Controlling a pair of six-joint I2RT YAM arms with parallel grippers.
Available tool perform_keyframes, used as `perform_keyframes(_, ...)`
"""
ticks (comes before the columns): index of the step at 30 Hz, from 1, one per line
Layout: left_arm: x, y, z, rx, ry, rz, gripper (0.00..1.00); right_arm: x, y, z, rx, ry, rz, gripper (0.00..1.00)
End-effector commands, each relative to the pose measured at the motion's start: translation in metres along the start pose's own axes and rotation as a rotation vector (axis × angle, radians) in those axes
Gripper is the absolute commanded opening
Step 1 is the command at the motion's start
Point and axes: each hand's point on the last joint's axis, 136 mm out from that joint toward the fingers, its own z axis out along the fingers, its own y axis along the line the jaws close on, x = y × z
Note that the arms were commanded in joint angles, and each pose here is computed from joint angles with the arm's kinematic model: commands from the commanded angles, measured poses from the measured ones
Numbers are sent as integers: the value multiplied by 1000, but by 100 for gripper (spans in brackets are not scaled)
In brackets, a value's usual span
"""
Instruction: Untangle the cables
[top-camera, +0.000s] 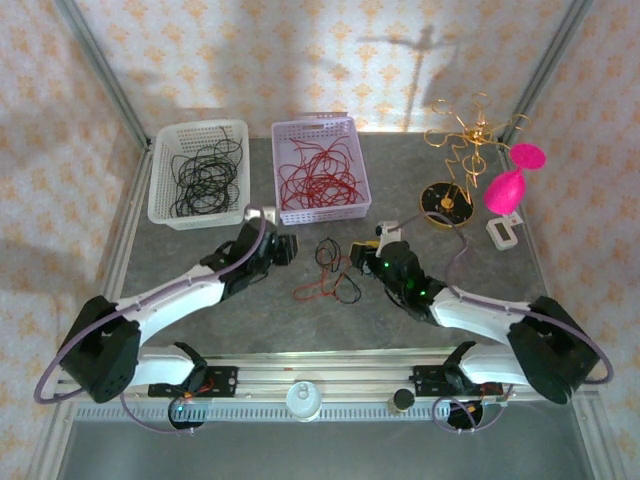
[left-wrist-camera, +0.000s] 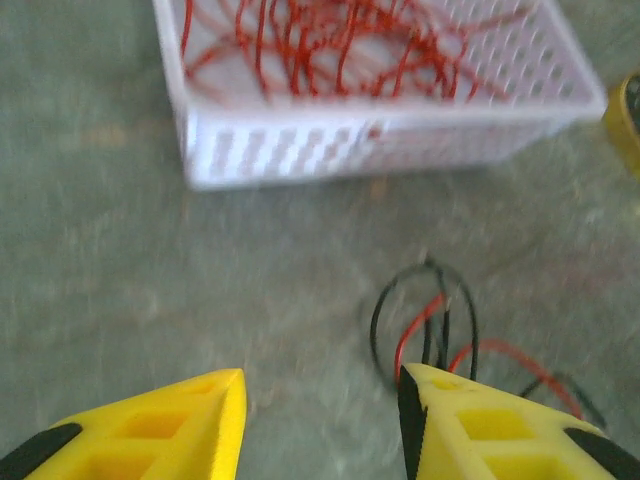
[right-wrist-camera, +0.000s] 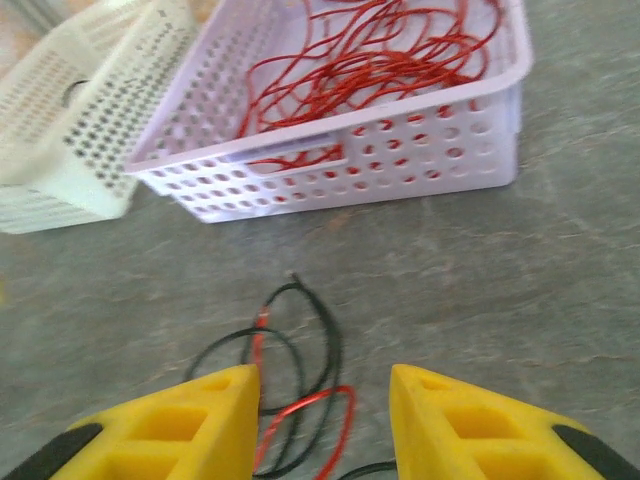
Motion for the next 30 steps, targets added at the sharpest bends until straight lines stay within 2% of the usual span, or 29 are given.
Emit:
perform_keyframes(1,19,6,-9,9,12,-109,45,14,28,-17,-76,150,61,38)
perform_keyframes(6,55,15,-10,-32,95,-133,45,44,48,-23,-57,306,51,36)
perform_keyframes(10,69,16,-12,-47,125,-123,45,71,55,-18,-41,399,137,28)
perform_keyframes(15,72,15,-12,-19,109,-146,44,81,65,-12,-10,390,182,28)
perform_keyframes(22,71,12,-10,-12,110,-136,44,82,45,1,107,317,231,33)
perform_keyframes(30,69,14,-14,-9,89,-133,44,96,41,9,111,331,271,33)
